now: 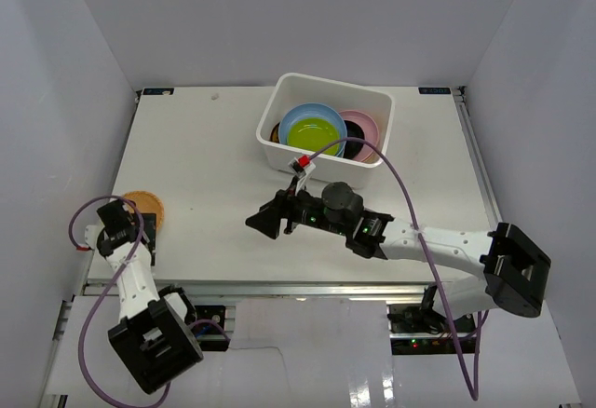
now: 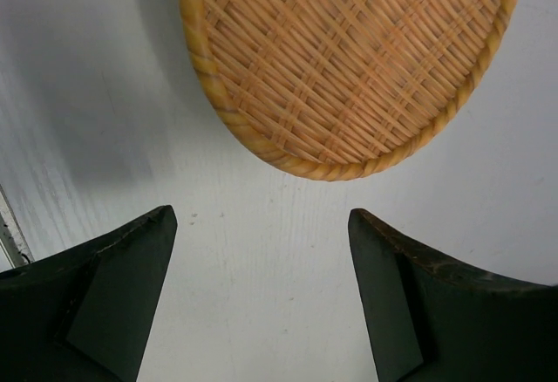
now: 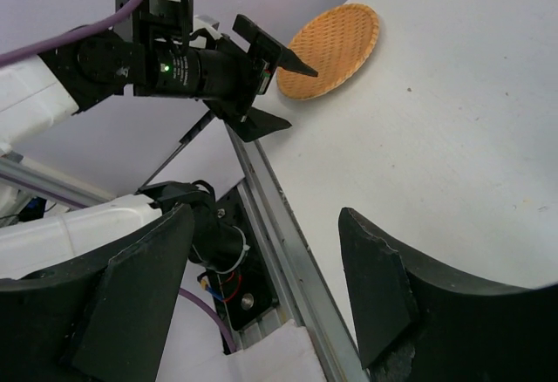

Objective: Place the plates into the plastic bin on the countertop

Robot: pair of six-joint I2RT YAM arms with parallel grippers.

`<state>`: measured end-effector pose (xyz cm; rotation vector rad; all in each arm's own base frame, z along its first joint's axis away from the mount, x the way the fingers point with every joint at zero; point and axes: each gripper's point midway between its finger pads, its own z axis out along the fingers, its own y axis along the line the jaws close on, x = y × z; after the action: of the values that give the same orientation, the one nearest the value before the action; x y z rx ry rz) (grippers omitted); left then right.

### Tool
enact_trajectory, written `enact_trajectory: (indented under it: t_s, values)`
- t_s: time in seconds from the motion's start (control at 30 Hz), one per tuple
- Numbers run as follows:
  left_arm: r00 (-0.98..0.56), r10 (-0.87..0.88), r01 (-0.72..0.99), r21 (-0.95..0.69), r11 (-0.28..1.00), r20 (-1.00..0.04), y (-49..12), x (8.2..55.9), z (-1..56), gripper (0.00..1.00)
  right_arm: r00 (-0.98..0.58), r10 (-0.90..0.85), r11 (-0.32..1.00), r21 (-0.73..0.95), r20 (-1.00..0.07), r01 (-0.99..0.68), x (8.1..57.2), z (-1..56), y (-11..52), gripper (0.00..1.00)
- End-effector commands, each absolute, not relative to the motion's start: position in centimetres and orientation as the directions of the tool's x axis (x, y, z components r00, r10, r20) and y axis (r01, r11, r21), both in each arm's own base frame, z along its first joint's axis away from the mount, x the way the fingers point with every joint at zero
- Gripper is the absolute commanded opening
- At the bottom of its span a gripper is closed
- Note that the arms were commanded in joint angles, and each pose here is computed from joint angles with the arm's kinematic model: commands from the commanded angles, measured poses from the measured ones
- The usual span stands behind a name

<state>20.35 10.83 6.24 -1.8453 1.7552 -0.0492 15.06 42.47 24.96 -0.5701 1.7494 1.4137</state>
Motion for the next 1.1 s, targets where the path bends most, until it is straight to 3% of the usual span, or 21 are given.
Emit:
enact_trajectory:
  t_s: [0.0,0.23,0.4,0.63,0.73,0.77,0.8,0.9,1.0,1.07]
  values:
    - [0.182,-0.917,-0.851,-0.525,0.034,-0.354,11.0,21.4,6.3,0.92,-0.541,0.113,0.271,0.549,-0.834,-0.791,15.3,25.1,41.6,0.74]
    - [0.206,-0.882,-0.822,-0.564,0.08,-0.424,12.3,21.9,5.4,0.91,-0.541,0.08,0.284,0.539,-0.837,-0.793,15.3,23.9,40.9,0.74]
    - [0.222,-0.885,-0.795,-0.602,0.079,-0.41,12.4,22.6,4.3,0.74,-0.549,0.061,0.295,0.541,-0.834,-0.788,15.4,23.0,40.5,0.74]
    - [0.225,-0.891,-0.806,-0.589,0.057,-0.395,12.8,23.1,2.8,0.7,-0.559,0.041,0.31,0.542,-0.828,-0.781,15.6,21.9,40.2,0.74]
    - [0.222,-0.896,-0.81,-0.584,0.05,-0.385,12.8,23.1,2.0,0.54,-0.561,0.041,0.317,0.543,-0.827,-0.778,15.7,21.7,39.8,0.74]
    - [0.22,-0.897,-0.809,-0.585,0.052,-0.384,12.7,23.1,1.9,0.46,-0.561,0.04,0.316,0.543,-0.827,-0.778,15.6,21.7,39.7,0.74]
    - [0.217,-0.896,-0.805,-0.591,0.06,-0.387,12.7,23.3,2.0,0.29,-0.562,0.042,0.323,0.543,-0.826,-0.775,15.8,21.7,39.5,0.74]
    - [0.206,-0.891,-0.8,-0.595,0.085,-0.404,12.8,23.3,2.3,0.12,-0.556,0.055,0.33,0.54,-0.83,-0.774,16.1,22.1,39.1,0.74]
    - [0.204,-0.89,-0.789,-0.607,0.098,-0.409,12.8,23.6,2.8,0.0,-0.552,0.063,0.335,0.539,-0.831,-0.773,16.4,22.4,38.8,0.74]
    - [0.188,-0.894,-0.777,-0.618,0.118,-0.408,12.6,23.9,3.1,0.0,-0.547,0.071,0.335,0.537,-0.834,-0.774,16.5,22.8,38.6,0.74]
